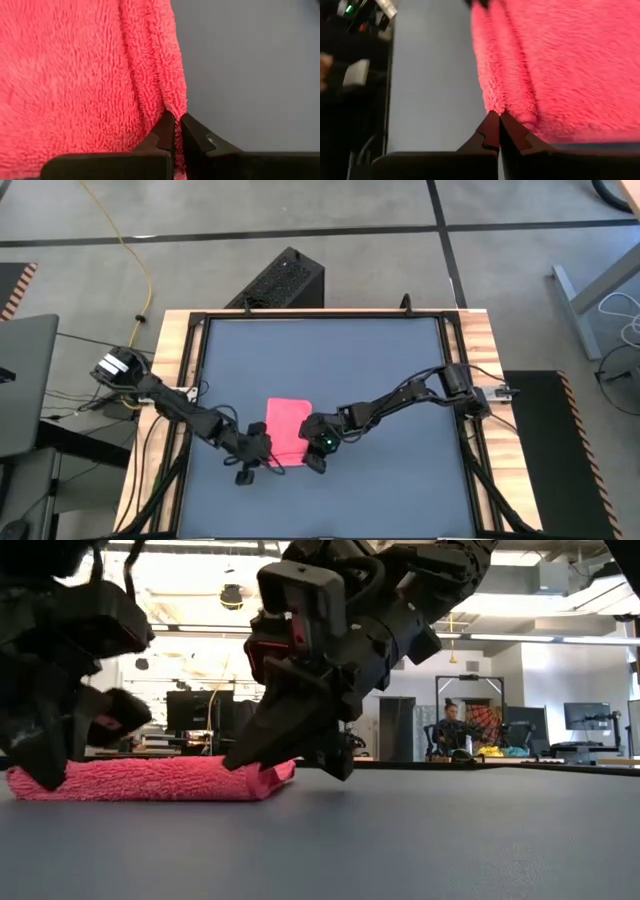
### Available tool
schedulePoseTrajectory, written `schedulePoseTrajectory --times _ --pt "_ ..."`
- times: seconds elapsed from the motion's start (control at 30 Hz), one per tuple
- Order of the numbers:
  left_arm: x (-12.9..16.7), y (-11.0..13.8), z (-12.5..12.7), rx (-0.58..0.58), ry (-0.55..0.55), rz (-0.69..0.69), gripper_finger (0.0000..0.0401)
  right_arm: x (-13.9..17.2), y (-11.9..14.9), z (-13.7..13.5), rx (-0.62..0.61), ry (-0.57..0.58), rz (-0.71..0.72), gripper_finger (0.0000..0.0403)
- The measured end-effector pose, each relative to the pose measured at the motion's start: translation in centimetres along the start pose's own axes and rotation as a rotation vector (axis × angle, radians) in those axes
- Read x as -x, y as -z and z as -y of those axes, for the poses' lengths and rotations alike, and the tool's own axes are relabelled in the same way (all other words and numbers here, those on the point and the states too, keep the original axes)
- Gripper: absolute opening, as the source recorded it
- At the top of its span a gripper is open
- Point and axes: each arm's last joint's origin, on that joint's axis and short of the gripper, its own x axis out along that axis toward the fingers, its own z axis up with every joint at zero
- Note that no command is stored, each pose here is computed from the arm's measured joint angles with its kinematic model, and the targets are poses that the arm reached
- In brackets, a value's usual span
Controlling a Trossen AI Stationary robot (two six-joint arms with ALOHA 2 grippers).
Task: Roll towel into tight, uniform cylinder
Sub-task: Roll the red towel
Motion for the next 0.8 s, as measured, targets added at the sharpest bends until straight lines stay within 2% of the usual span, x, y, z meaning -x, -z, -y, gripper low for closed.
schedulePoseTrajectory --times 0.13,0.23,0.43,0.63,0.8 --pt "-0.1 0.6 -0.8 0.068 0.034 0.003 0.0 0.0 0.1 0.4 -0.122 0.074 0.026 0.0018" --pt "-0.1 0.4 -1.1 0.092 0.053 -0.009 0.0 0.1 0.0 0.5 -0.165 0.085 0.032 0.0018" --pt "-0.1 -0.2 -2.5 0.212 0.092 -0.034 0.0 0.1 0.2 0.8 -0.238 0.159 0.055 0.0018" --pt "0.3 -0.4 -3.0 0.139 0.084 -0.017 0.0028 0.2 0.2 0.9 -0.258 0.176 0.062 0.0018" --pt "1.9 -1.2 -2.6 0.042 0.083 0.023 0.0059 0.2 0.2 1.0 -0.284 0.178 0.066 0.0018"
